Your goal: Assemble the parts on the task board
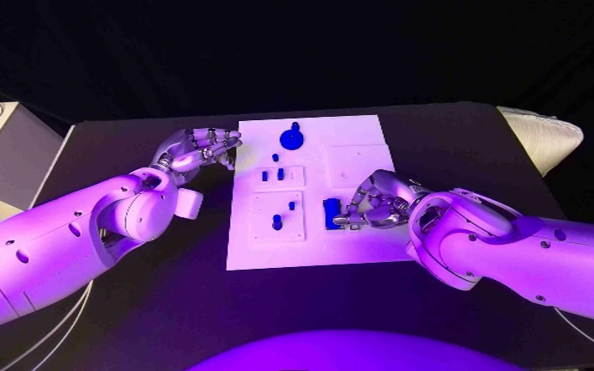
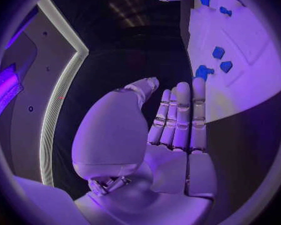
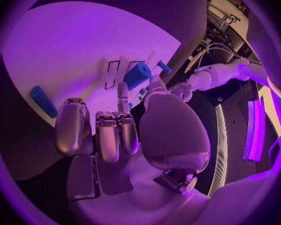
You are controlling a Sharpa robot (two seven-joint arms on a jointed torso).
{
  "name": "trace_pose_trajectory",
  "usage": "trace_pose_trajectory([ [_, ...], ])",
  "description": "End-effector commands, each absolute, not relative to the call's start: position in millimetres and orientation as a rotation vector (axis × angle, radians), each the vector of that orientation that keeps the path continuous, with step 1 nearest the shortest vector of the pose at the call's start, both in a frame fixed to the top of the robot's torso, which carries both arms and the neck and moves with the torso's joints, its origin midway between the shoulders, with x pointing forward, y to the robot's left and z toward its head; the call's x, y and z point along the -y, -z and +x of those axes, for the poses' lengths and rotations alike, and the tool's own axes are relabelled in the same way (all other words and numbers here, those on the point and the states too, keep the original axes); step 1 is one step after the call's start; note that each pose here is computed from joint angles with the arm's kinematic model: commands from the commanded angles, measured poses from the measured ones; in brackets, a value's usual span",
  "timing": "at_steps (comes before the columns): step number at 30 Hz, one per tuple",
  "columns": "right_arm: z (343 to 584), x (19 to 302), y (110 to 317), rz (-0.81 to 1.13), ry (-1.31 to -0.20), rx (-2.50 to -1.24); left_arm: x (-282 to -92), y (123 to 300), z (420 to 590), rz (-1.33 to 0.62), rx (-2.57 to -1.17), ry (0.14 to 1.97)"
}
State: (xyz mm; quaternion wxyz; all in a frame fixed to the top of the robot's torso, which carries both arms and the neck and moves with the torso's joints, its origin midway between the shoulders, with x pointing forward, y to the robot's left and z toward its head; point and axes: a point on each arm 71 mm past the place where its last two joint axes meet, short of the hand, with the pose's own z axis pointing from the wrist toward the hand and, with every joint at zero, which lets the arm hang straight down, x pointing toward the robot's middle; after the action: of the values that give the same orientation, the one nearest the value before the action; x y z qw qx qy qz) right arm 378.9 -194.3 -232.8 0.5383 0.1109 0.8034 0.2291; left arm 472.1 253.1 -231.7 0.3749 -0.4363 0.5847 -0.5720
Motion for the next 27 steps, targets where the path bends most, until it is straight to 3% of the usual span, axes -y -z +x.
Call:
trace_pose_trajectory([
  [1,377,191,231,0.219,-0.588,-1.896,-251.2,231.5,471.4,-1.116,-1.500,1.483],
  [27,385,184,244,0.227,-0.545,-1.920,-251.0,232.4,471.3,-1.117,-1.502,1.484],
])
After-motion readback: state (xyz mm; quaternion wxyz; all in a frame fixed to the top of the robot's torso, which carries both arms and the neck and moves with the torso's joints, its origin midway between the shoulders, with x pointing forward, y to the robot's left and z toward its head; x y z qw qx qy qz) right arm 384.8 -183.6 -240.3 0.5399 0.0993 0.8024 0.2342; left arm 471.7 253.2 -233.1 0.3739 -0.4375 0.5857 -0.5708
